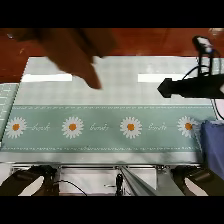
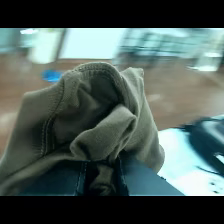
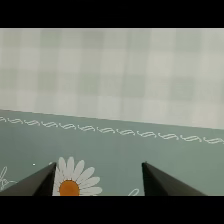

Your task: Fold the shirts.

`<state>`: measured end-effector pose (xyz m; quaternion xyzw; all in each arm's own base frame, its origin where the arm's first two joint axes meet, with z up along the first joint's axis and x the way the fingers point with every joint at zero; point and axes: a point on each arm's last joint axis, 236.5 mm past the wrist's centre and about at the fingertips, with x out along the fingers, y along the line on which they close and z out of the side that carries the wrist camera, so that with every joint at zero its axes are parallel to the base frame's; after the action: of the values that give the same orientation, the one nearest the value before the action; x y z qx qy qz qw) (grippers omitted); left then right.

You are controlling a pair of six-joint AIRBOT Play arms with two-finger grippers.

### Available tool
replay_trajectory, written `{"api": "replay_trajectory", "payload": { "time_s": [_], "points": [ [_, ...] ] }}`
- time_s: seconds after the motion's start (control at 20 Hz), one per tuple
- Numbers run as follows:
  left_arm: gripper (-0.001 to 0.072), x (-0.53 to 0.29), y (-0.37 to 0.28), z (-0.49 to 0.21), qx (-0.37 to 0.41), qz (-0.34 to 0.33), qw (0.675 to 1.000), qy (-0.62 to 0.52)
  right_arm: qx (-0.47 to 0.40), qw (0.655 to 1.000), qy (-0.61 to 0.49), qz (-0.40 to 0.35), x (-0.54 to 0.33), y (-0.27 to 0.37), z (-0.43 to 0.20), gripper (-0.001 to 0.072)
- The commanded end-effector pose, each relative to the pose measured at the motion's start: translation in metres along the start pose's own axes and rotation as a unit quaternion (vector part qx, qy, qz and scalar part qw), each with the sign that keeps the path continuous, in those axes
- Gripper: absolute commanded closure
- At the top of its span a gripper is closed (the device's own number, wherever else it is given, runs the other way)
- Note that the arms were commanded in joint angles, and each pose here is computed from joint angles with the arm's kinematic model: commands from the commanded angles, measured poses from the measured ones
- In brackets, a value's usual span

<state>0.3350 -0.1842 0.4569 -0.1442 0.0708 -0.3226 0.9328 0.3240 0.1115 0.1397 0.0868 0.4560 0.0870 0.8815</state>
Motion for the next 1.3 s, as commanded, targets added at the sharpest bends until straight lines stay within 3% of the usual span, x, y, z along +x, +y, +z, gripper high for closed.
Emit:
{"api": "replay_trajectory", "payload": {
  "time_s": [0.0,0.25,0.5,0.7,0.75,0.8,1.0,1.15,1.25],
  "points": [
    [0.0673,0.037,-0.043,-0.02,-0.007,-0.067,0.997,0.026,0.005,0.999,-0.048,-0.007,-0.039,-0.006,0.006,0.0091],
    [0.0673,0.082,-0.029,-0.186,-0.05,-0.067,0.969,0.233,0.019,0.996,-0.061,-0.056,-0.06,-0.032,0.001,0.0092],
    [0.0673,0.058,0.031,-0.379,-0.13,0.003,0.904,0.408,0.025,0.996,-0.061,-0.068,-0.061,-0.038,0.0,0.0091],
    [0.0667,0.014,0.084,-0.442,-0.142,0.06,0.861,0.485,0.026,0.996,-0.035,-0.076,-0.047,-0.041,-0.008,0.0091],
    [0.0458,0.008,0.1,-0.444,-0.143,0.077,0.856,0.492,0.027,0.996,-0.025,-0.077,-0.036,-0.042,-0.011,0.009],
    [-0.0001,0.004,0.111,-0.443,-0.15,0.088,0.852,0.494,0.032,0.997,-0.016,-0.074,-0.021,-0.04,-0.013,0.008],
    [0.0007,-0.012,0.166,-0.4,-0.149,0.141,0.851,0.483,0.032,0.999,-0.012,-0.039,0.031,-0.026,0.008,0.0076],
    [0.0007,-0.055,0.228,-0.351,-0.178,0.222,0.844,0.455,0.1,0.989,-0.034,-0.099,0.006,-0.1,0.044,0.0076],
    [0.0007,-0.093,0.259,-0.352,-0.236,0.272,0.828,0.43,0.176,0.97,-0.035,-0.166,-0.021,-0.179,0.031,0.0077]
  ]
}}
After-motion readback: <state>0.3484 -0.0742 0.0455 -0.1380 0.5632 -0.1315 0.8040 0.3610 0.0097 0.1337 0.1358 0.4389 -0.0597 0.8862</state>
